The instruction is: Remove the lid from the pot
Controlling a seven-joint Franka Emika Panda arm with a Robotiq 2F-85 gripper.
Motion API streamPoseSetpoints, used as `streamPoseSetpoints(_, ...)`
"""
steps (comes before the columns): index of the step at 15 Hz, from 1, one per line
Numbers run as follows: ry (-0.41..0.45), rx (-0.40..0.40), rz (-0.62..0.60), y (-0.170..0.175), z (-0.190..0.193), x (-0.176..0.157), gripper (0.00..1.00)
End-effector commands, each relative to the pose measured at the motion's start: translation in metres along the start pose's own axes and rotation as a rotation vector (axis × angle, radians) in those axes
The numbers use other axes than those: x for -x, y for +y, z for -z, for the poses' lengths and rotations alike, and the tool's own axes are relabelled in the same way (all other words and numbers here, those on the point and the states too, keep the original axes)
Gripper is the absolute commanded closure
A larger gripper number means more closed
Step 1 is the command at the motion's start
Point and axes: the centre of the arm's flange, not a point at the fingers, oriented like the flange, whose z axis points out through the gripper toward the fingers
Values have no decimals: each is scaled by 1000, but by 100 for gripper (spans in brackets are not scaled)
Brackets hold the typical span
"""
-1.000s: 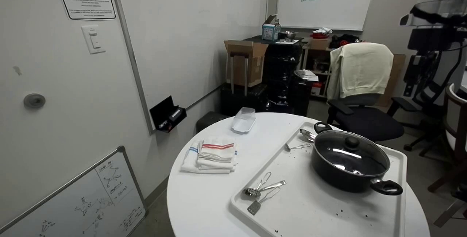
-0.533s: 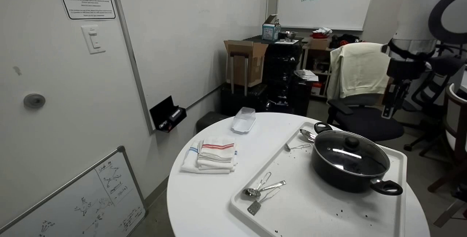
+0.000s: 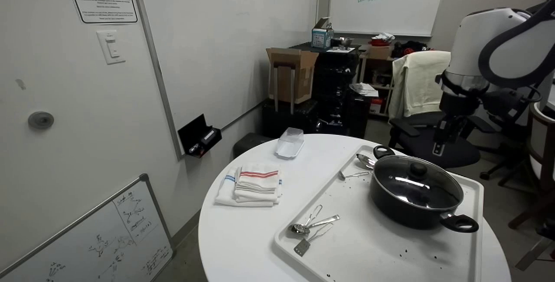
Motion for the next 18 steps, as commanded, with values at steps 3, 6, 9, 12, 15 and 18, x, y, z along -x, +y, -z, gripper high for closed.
streamPoseSetpoints(3, 28, 4, 33, -1, -37, -24, 0)
streamPoseSetpoints(6, 36, -2, 52, -4, -50, -29, 0)
streamPoseSetpoints(9, 47, -12, 73, -8, -61, -34, 0)
streamPoseSetpoints(12, 58, -20, 87, -13, -70, -38, 0)
streamPoseSetpoints(15, 62, -26, 99, -17, -78, -42, 0)
streamPoseSetpoints(18, 58, -29, 104, -18, -84, -44, 0)
